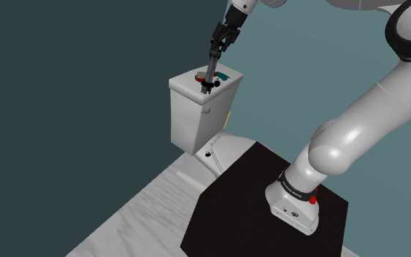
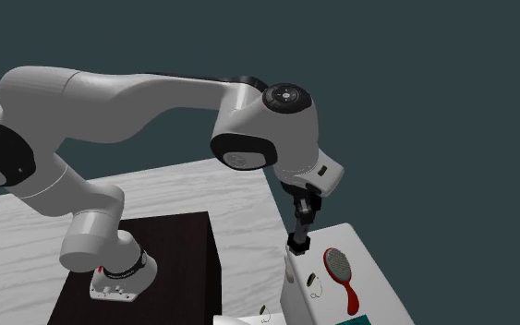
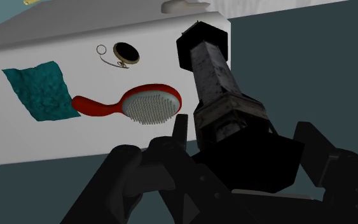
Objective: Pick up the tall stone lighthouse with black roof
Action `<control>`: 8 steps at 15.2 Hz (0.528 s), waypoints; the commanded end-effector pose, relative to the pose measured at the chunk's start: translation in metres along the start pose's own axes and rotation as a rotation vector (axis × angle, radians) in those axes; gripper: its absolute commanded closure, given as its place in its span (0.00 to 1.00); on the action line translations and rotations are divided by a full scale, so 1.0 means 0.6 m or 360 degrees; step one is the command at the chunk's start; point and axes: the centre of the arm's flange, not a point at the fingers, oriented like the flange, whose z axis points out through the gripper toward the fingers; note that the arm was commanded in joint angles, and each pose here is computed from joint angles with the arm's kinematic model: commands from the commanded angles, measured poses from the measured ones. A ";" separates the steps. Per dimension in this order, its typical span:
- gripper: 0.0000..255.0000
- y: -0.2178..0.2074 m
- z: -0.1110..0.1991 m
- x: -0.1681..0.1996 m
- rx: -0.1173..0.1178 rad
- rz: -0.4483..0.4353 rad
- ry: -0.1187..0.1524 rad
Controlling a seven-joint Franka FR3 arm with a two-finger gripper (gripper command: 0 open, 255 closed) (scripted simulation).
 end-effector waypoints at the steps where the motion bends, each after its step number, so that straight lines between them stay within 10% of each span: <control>1: 1.00 0.001 0.002 0.000 -0.0001 0.0001 -0.0004; 8: 1.00 -0.004 -0.023 0.006 -0.0001 0.0001 -0.0004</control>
